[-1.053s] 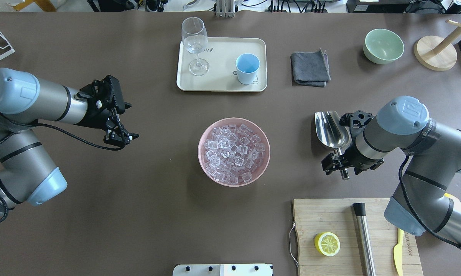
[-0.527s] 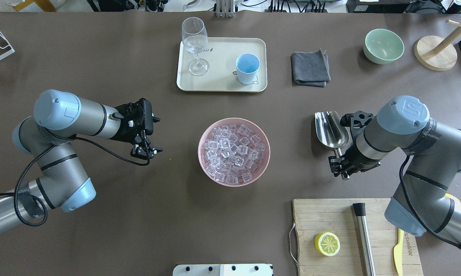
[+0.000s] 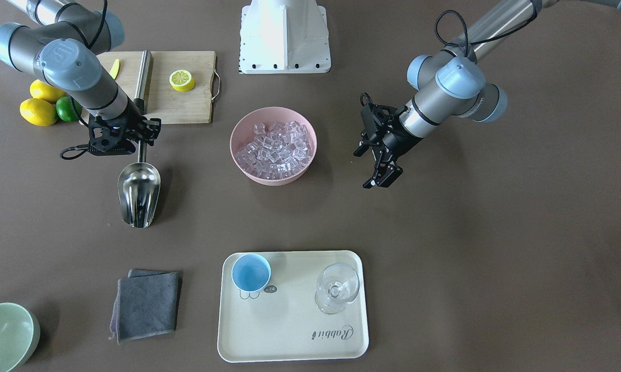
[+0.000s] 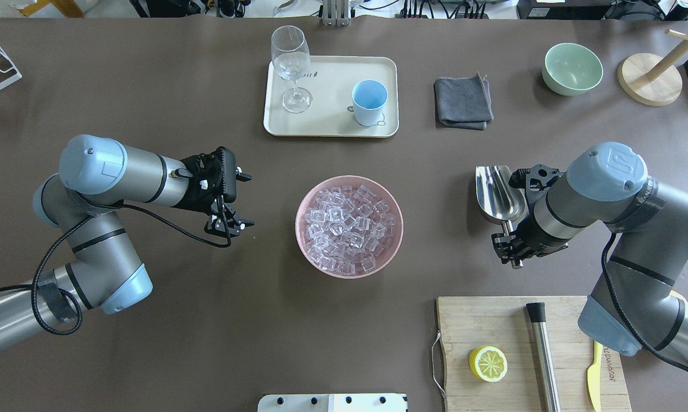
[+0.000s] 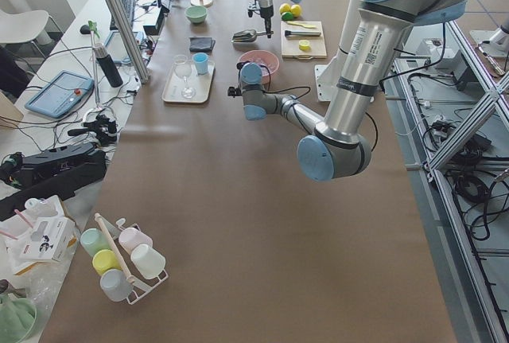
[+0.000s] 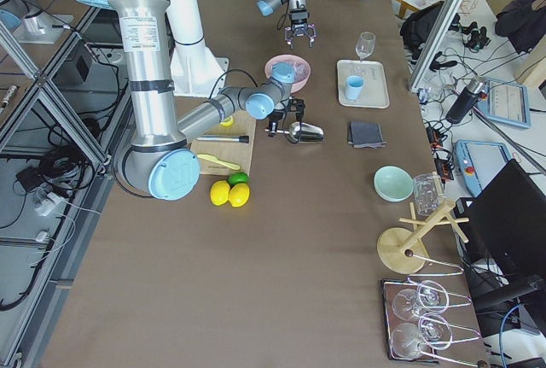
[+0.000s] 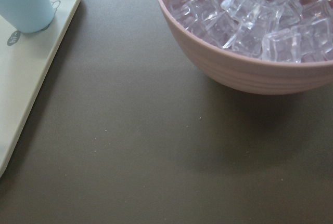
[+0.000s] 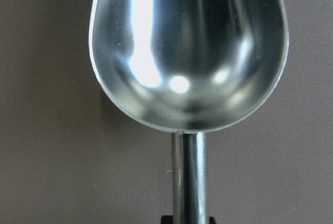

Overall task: Put ice in cup with scoop
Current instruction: 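Close the right gripper on the scoop handle and lift it, then carry the scoop with the right gripper toward the pink bowl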

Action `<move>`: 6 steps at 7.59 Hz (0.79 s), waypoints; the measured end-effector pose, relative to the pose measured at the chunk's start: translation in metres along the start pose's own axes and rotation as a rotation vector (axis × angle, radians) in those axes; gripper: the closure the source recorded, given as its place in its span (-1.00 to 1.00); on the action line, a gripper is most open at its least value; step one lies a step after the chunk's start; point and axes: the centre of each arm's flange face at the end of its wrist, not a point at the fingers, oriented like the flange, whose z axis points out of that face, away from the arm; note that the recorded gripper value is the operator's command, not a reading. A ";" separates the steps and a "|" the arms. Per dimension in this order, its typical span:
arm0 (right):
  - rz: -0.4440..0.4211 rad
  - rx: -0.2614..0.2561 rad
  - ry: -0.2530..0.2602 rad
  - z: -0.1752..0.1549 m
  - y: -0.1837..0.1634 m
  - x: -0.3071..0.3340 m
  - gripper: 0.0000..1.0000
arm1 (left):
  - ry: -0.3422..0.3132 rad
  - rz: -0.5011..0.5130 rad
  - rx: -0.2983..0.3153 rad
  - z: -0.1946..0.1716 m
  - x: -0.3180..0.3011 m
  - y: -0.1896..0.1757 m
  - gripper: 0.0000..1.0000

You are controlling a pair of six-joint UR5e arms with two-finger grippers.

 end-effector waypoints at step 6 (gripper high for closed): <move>-0.367 0.105 0.095 -0.139 -0.022 0.047 1.00 | -0.007 0.024 0.051 0.000 -0.003 -0.008 -0.96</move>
